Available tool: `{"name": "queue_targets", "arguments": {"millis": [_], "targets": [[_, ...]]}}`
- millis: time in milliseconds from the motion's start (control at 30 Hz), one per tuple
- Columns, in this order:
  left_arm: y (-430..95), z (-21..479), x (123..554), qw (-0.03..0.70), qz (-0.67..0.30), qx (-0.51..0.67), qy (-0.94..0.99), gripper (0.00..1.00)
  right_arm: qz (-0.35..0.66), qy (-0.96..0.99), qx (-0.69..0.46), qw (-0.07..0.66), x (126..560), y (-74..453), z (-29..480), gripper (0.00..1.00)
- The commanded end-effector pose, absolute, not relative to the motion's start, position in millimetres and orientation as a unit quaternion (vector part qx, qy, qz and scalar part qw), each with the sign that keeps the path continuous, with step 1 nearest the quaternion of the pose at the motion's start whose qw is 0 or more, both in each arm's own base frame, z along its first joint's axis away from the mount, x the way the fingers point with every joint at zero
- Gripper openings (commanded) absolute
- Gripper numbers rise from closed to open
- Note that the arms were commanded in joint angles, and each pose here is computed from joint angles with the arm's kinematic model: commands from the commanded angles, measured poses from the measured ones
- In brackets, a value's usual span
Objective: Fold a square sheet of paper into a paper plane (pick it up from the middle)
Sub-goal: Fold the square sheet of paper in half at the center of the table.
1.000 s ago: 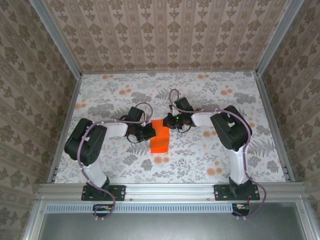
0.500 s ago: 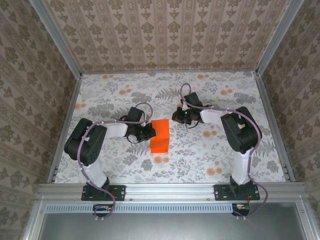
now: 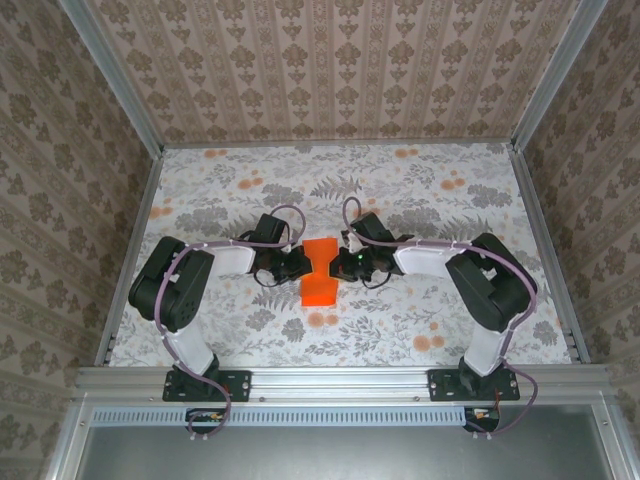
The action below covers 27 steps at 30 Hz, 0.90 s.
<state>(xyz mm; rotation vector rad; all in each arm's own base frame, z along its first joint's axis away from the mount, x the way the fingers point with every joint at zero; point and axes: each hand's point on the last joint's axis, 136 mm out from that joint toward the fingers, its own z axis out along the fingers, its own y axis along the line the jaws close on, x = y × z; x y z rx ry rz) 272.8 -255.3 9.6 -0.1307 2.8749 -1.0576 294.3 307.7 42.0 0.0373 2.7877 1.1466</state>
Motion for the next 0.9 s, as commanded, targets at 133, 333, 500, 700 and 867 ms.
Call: {"name": "queue_targets", "arguments": {"millis": [133, 333, 500, 700, 867], "targets": [[-191, -67, 210, -0.067, -0.179, -0.095, 0.977, 0.0, 0.389, 0.921, 0.0, 0.012, 284, 327, 34, 0.0], [-191, -67, 210, -0.067, -0.178, -0.095, 0.977, 0.0, 0.372, 0.928, -0.001, -0.005, 276, 323, 24, 0.0], [-190, -69, 210, -0.068, -0.176, -0.096, 0.977, 0.0, 0.35, 0.937, -0.007, -0.015, 271, 316, 17, 0.0], [-190, -69, 210, -0.068, -0.175, -0.098, 0.977, 0.0, 0.325, 0.945, -0.014, -0.024, 264, 306, 7, 0.0], [-189, -70, 209, -0.07, -0.173, -0.099, 0.977, 0.0, 0.308, 0.951, -0.029, -0.027, 258, 298, 3, 0.0]]}}
